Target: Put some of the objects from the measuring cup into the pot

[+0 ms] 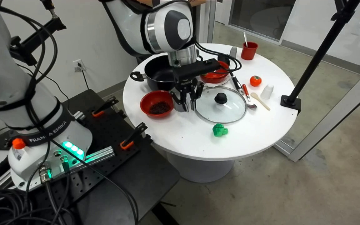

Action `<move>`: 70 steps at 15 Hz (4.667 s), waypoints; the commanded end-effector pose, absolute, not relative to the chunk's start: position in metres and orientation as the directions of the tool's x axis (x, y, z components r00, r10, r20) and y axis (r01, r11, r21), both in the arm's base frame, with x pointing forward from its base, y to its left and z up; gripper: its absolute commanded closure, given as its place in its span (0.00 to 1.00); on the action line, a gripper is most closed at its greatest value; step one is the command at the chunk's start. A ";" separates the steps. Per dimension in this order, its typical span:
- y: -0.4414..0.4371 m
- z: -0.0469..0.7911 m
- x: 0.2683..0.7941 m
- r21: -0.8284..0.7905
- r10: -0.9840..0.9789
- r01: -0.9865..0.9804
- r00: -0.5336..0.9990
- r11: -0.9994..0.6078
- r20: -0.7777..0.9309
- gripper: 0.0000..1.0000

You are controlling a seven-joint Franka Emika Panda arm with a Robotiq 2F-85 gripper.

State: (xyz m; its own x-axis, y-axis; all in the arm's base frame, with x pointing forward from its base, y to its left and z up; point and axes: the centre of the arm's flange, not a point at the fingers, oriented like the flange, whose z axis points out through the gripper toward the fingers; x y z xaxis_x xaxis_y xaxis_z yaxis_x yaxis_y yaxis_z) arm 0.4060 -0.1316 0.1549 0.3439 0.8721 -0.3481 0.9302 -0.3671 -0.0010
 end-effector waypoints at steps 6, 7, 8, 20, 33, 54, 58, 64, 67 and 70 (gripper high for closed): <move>-0.112 0.234 0.430 0.082 0.838 0.898 0.433 -0.432 -0.332 0.94; -0.105 0.246 0.436 0.091 0.836 0.899 0.433 -0.429 -0.338 0.94; -0.097 0.260 0.443 0.104 0.833 0.900 0.431 -0.423 -0.347 0.94; -0.007 0.314 0.489 0.104 0.826 0.945 0.323 -0.311 -0.462 0.74; -0.005 0.311 0.492 0.099 0.822 0.942 0.328 -0.319 -0.466 0.94; 0.055 0.298 0.540 0.273 0.613 0.926 0.376 -0.259 -0.694 0.94; 0.080 0.301 0.544 0.310 0.563 0.936 0.350 -0.170 -0.748 0.94; 0.119 0.296 0.548 0.371 0.473 0.928 0.335 -0.019 -0.815 0.94; 0.128 0.287 0.547 0.377 0.409 0.925 0.326 0.049 -0.852 0.94; 0.135 0.277 0.545 0.384 0.351 0.915 0.322 0.124 -0.879 0.94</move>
